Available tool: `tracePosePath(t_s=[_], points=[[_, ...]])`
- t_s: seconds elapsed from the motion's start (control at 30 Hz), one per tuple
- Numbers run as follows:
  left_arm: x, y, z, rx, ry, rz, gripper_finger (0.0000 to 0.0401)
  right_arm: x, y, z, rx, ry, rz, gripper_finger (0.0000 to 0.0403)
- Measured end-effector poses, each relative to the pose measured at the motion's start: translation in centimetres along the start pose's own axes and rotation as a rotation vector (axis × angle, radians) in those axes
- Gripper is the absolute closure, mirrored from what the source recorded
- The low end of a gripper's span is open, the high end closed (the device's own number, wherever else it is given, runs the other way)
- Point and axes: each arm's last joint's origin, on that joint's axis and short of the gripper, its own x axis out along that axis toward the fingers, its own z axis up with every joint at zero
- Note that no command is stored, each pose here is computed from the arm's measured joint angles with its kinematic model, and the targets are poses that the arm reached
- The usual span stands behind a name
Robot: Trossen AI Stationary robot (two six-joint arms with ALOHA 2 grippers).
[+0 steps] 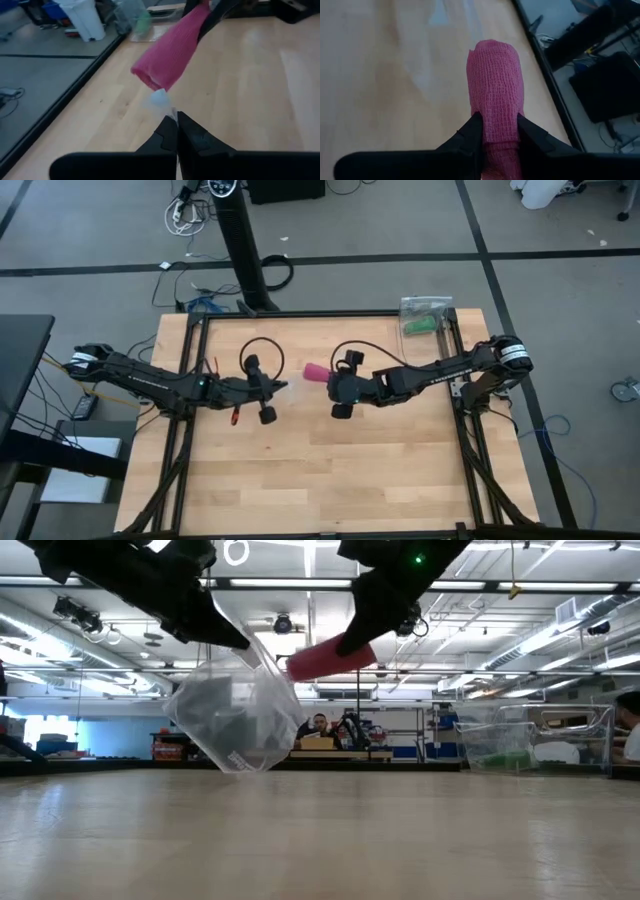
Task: Roll bandage
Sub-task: Put the pink bandage into the transparent zip bag
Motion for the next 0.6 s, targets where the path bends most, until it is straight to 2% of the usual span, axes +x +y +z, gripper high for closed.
tracePosePath(t_s=[0.23,0.6], points=[[1.0,-0.7,0.0,-0.015,-0.029,0.032,0.04,0.0,-0.3,0.6,0.073,-0.046,-0.06,0.0322],[1.8,-1.0,-0.2,0.012,-0.049,0.105,0.04,0.2,-0.4,0.4,0.06,-0.031,0.011,0.0322]])
